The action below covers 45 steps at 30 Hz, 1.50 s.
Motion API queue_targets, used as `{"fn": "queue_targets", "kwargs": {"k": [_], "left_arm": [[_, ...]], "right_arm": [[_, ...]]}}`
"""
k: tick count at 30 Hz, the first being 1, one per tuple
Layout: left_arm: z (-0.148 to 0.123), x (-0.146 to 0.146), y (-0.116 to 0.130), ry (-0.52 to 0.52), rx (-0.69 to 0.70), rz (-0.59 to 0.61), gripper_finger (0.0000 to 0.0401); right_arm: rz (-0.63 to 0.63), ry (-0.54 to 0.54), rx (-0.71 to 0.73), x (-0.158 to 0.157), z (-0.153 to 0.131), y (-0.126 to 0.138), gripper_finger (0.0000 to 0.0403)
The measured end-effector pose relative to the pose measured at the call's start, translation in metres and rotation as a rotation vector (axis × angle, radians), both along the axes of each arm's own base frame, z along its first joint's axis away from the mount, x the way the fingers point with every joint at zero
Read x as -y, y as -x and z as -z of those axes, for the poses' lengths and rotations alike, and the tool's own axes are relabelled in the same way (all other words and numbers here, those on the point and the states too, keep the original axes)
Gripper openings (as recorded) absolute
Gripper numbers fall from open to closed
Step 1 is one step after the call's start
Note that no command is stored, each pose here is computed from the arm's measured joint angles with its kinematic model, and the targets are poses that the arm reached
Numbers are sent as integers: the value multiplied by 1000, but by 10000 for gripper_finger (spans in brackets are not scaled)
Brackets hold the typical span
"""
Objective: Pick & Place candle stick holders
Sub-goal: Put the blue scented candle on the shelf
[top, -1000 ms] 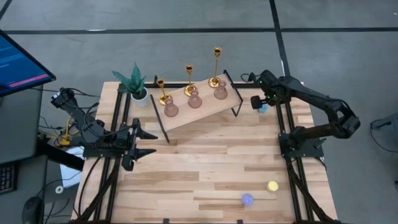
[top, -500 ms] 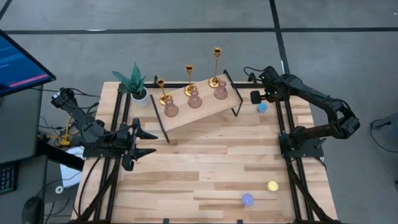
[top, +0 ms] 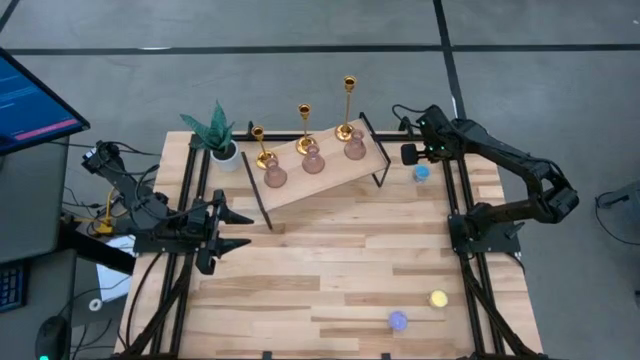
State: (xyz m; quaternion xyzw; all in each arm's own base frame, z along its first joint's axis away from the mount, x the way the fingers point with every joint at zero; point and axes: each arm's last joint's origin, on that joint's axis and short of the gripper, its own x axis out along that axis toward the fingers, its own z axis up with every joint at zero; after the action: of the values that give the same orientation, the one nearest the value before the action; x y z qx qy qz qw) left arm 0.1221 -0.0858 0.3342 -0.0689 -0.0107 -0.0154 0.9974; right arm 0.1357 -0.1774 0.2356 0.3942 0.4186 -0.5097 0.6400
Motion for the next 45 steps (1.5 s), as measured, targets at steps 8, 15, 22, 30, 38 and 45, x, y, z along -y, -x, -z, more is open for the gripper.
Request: {"fn": "queue_targets", "kwargs": {"k": [8,15,22,30,38,45], "left_arm": [[0,0,0,0,0,0,218],[0,0,0,0,0,0,218],[0,0,0,3,0,8,220],[0,1,0,-5,0,18,219],[0,1,0,-5,0,19,216],[0,1,0,-4,0,19,215]], "right_arm": [[2,1,-3,1,1,-1,370],[5,-59,-45,10,25,-17,370],[-2,-130,-97,19,56,-34,370],[-14,-145,-120,24,62,-32,370],[-34,-93,-109,15,31,-26,370],[61,-114,-236,15,40,-14,370]]}}
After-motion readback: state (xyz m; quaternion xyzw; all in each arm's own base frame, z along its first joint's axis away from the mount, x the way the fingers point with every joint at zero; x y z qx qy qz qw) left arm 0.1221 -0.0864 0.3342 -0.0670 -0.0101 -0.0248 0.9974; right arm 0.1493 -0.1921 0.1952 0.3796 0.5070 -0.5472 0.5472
